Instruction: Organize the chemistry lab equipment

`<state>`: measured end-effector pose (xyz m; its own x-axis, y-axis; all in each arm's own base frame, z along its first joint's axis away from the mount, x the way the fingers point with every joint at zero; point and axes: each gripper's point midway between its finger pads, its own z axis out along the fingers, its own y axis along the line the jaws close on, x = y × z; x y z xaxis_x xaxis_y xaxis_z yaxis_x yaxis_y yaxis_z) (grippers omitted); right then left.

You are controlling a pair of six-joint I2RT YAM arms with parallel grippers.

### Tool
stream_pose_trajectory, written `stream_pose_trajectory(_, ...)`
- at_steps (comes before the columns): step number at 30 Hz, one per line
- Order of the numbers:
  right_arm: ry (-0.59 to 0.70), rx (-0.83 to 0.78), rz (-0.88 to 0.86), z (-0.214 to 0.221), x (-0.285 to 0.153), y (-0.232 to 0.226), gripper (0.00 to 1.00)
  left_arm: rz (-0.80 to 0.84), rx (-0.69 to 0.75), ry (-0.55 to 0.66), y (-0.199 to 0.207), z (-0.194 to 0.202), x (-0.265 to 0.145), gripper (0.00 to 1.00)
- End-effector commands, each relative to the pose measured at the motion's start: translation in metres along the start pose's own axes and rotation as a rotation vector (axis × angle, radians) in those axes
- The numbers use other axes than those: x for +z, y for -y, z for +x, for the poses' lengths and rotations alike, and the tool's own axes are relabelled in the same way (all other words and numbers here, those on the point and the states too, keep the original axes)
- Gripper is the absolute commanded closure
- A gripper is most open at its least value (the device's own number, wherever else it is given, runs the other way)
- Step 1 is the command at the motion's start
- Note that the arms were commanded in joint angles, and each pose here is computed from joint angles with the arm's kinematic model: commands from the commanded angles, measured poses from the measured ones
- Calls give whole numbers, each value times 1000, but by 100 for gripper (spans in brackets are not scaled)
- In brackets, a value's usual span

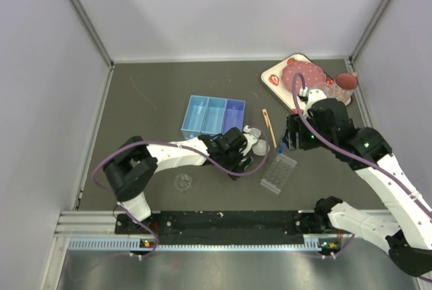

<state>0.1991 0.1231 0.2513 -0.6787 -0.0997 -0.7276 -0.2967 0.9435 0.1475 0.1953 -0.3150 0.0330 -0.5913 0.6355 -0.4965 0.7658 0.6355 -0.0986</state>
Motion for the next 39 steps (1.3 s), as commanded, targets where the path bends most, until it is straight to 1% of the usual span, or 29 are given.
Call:
stream_pose_trajectory(1, 16, -14, -14, 1, -4, 0, 36, -15, 38, 51, 0, -27, 4, 20)
stream_pose_trajectory(2, 16, -17, -16, 2, -4, -1, 36, -53, 42, 52, -7, -29, 5, 20)
stream_pose_trajectory(4, 21, -19, -19, 1, -5, -1, 36, -66, 43, 46, -10, -31, 9, 19)
stream_pose_trajectory(7, 21, -24, -19, 1, -4, -1, 36, -67, 54, 29, -10, -32, 15, 19)
stream_pose_trajectory(12, 26, -27, -16, 1, -4, 0, 36, -51, 54, 24, -6, -34, 21, 22)
stream_pose_trajectory(13, 28, -29, -14, 1, -4, 0, 36, -49, 51, 17, -7, -32, 22, 27)
stream_pose_trajectory(16, 32, -24, -16, -1, -4, 0, 36, -42, 50, 4, -6, -27, 24, 31)
stream_pose_trajectory(19, 31, -23, -19, 0, -4, -1, 36, -45, 45, -8, -7, -21, 27, 39)
stream_pose_trajectory(20, 31, -20, -19, 0, -4, -1, 36, -44, 42, -12, -7, -19, 27, 46)
stream_pose_trajectory(22, 36, -17, -25, -1, -4, -2, 36, -39, 38, -16, -6, -16, 27, 53)
stream_pose_trajectory(26, 40, -11, -22, -1, -5, -1, 36, -39, 28, -16, -6, -13, 27, 57)
stream_pose_trajectory(27, 37, -12, -22, 0, -4, -1, 36, -39, 26, -16, -6, -12, 27, 63)
stream_pose_trajectory(29, 38, -10, -15, 0, -4, 0, 36, -39, 23, -17, -6, -10, 25, 70)
stream_pose_trajectory(30, 38, -10, -16, 0, -3, 0, 36, -39, 23, -19, -5, -8, 24, 79)
stream_pose_trajectory(33, 39, -5, -17, 0, -2, -1, 36, -40, 9, -22, -6, -2, 19, 87)
stream_pose_trajectory(34, 36, -4, -8, 0, 0, 0, 36, -40, 1, -18, -5, -1, 17, 97)
stream_pose_trajectory(35, 28, -3, -2, 1, 2, 1, 36, -42, -3, -21, -6, 2, 16, 100)
stream_pose_trajectory(39, 28, 12, 2, 0, 5, 1, 35, -33, -4, 15, -3, -3, 0, 100)
